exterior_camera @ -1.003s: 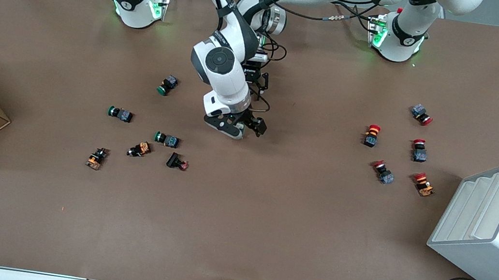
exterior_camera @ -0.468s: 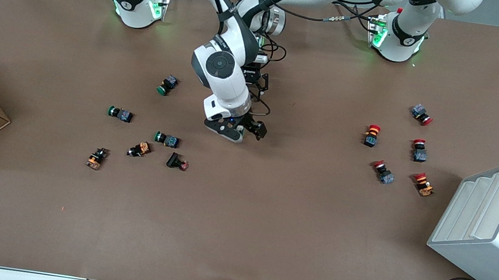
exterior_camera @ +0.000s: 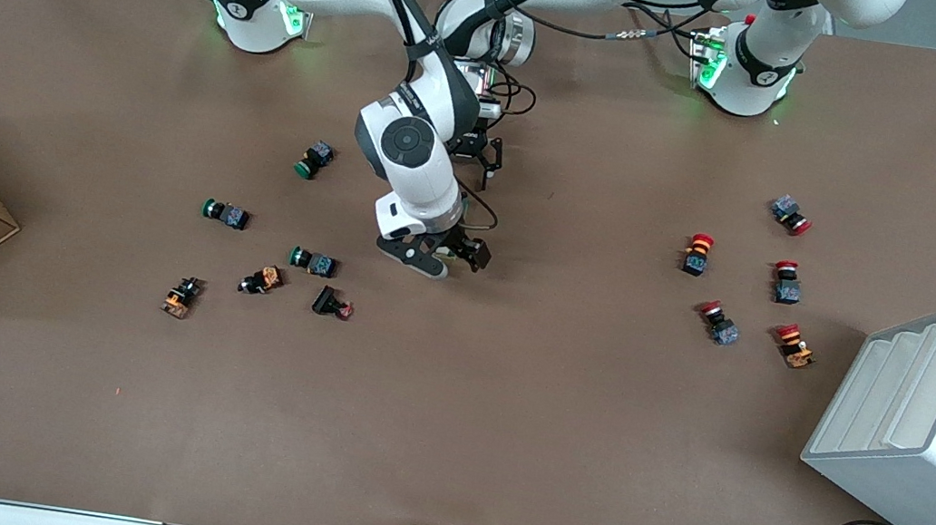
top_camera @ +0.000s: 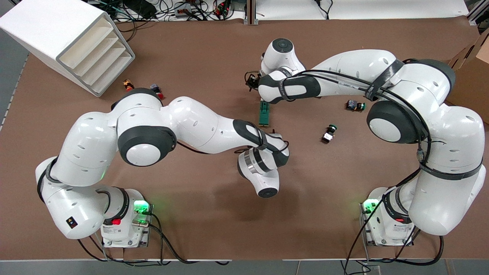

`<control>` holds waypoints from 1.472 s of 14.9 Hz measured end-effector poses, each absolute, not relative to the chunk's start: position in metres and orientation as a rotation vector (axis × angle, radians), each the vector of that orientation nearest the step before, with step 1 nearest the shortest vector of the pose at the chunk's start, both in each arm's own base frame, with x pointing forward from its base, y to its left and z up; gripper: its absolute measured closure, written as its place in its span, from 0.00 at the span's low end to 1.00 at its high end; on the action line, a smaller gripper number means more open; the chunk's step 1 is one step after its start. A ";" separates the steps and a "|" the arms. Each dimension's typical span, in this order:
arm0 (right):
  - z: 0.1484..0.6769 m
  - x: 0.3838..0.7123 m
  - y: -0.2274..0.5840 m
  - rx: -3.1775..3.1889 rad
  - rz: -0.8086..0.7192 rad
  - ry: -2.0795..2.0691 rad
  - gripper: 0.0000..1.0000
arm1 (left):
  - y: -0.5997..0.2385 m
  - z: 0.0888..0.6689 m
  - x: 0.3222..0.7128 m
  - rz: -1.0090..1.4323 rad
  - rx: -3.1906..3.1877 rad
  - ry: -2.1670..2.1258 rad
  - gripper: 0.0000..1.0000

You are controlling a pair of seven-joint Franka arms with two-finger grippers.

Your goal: Close load switch with both arms

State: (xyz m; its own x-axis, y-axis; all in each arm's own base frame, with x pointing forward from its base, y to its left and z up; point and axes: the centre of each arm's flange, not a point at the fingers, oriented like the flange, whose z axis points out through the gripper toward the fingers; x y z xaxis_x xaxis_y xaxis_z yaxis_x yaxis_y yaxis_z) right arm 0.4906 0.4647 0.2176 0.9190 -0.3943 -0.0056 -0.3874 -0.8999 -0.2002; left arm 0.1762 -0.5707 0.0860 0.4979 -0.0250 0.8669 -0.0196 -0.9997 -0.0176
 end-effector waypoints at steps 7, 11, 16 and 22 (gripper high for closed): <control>0.216 0.495 0.466 -2.879 -0.056 0.596 0.00 | -0.571 0.087 0.176 -1.529 -2.700 0.051 0.01; 0.208 0.500 0.466 -2.881 -0.056 0.604 0.00 | -0.583 0.103 0.175 -1.494 -2.714 0.004 0.01; 0.224 0.524 0.457 -2.853 -0.097 0.600 0.00 | -0.586 0.112 0.177 -1.490 -2.714 -0.011 0.01; 0.243 0.559 0.431 -2.895 -0.064 0.542 0.00 | -0.589 0.116 0.172 -1.472 -2.727 -0.027 0.01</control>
State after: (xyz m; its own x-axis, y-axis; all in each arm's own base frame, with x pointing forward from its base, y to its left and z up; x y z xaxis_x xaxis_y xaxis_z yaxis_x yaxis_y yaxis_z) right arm 0.5594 0.4312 0.2431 0.9320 -0.3623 0.0063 -0.3539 -0.9139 -0.1989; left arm 0.1720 -0.5891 0.1163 0.5487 -0.0052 0.8360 0.0356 -0.9989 -0.0295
